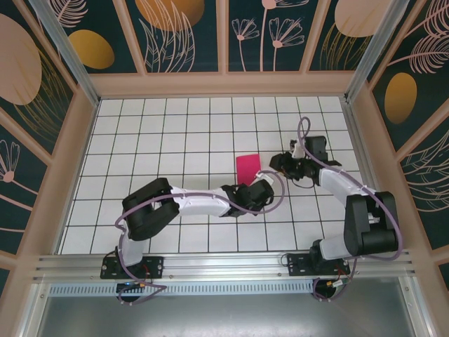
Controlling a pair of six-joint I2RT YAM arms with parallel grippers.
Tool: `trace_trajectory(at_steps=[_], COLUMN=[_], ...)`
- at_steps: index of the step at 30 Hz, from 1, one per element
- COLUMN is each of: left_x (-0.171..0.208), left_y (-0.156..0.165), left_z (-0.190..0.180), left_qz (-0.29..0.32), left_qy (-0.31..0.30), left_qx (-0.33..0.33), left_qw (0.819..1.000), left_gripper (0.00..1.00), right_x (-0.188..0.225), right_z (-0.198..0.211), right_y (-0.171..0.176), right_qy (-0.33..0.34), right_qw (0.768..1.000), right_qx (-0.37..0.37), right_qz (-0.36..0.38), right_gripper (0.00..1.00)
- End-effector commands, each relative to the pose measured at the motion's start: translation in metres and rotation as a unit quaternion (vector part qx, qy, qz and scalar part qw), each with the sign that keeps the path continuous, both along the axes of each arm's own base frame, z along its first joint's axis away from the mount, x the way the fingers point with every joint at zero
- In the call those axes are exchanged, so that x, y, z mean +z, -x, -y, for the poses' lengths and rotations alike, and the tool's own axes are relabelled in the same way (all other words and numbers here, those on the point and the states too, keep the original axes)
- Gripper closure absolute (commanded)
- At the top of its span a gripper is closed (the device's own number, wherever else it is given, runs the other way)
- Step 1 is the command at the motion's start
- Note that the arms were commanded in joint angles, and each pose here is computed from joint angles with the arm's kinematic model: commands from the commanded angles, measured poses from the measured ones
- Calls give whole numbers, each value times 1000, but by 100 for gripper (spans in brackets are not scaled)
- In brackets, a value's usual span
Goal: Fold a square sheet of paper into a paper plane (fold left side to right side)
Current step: Fold the triangle a second time at the center of the table.
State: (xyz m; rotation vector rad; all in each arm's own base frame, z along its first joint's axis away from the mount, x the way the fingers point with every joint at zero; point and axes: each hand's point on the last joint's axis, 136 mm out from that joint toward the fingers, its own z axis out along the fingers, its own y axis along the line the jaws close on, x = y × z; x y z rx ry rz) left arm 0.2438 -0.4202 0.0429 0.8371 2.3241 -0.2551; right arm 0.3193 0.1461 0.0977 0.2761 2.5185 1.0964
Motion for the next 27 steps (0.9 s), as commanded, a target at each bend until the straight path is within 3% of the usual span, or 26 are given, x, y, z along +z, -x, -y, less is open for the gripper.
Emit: trace_trajectory(at_steps=[1, 9, 27], left_x=[16, 21, 27], left_y=[2, -5, -20], left_z=[4, -3, -22], left_qz=[-54, -122, -181], left_qy=[72, 150, 242], left_qx=[-4, 12, 50], left_qw=[996, 981, 952], left_gripper=[94, 95, 98], right_x=[-15, -45, -81], right_z=[-1, -16, -47], right_y=[20, 51, 62], right_qy=[-11, -28, 27], right_qw=[1000, 998, 993], right_qx=[5, 13, 50], right_qz=[-21, -60, -107], right_gripper=[76, 95, 96])
